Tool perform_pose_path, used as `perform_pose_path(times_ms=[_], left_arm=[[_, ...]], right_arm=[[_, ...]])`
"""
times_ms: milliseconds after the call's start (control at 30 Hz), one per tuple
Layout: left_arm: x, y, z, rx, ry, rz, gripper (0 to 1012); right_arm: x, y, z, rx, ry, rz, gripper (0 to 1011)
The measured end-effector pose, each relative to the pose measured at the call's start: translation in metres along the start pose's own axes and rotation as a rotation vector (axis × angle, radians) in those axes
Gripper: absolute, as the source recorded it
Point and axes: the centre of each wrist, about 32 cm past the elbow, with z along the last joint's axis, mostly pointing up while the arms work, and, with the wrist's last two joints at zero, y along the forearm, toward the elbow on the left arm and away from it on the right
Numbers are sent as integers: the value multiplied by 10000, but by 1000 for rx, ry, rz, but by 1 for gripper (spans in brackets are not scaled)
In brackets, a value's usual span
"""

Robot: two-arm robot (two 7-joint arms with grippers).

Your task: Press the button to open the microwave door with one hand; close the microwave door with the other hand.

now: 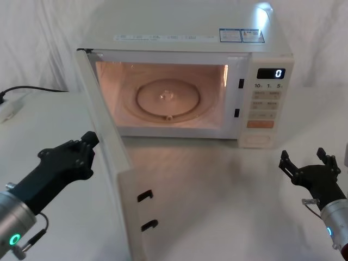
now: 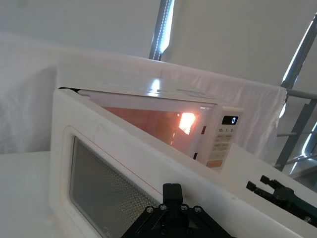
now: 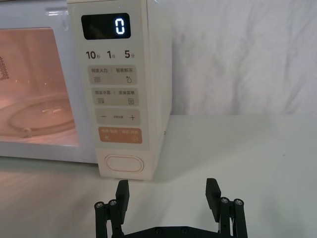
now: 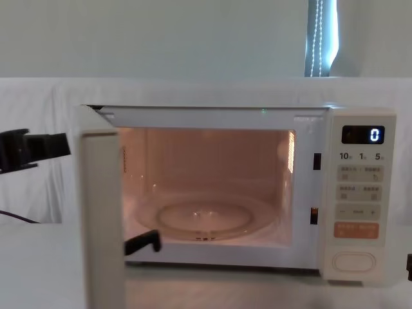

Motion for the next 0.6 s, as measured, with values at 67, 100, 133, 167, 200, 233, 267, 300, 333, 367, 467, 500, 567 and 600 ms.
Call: perform_pose_path(times_ms=[67, 100, 133, 167, 200, 233, 267, 300, 333, 367, 467, 500, 567, 600], left_arm=[[-9, -51, -5, -1, 2, -4, 0], [-13, -69, -8, -2, 2, -6, 0], [-19, -106, -12, -2, 4, -9, 0], [-24, -126, -12, -3, 4, -11, 0], [-31, -161, -14, -4, 4, -15, 0], [-31, -161, -14, -4, 4, -15, 0], [-39, -204, -16, -5, 4, -19, 0], [-45, -240, -15, -6, 3, -22, 0], [-51, -262, -17, -6, 4, -24, 0], [-54, -282, -16, -7, 3, -26, 0], [-66, -369, -11, -11, 4, -35, 0], [-69, -388, -12, -11, 4, -36, 0], [-78, -452, -21, -10, 6, -40, 0], [-80, -475, -22, -10, 6, -41, 0]], right_arm=[[0, 0, 0, 0, 0, 0, 1002], [0, 0, 0, 0, 0, 0, 1002], [0, 0, 0, 0, 0, 0, 1002], [0, 0, 0, 0, 0, 0, 1002], [0, 0, 0, 0, 0, 0, 1002], [0, 0, 0, 0, 0, 0, 1002], [0, 0, 0, 0, 0, 0, 1002], [0, 0, 0, 0, 0, 0, 1002], [0, 0, 0, 0, 0, 0, 1002], [0, 0, 0, 0, 0, 0, 1002], [0, 0, 0, 0, 0, 0, 1002], [0, 0, 0, 0, 0, 0, 1002], [0, 0, 0, 0, 0, 0, 1002], [0, 0, 0, 0, 0, 0, 1002]])
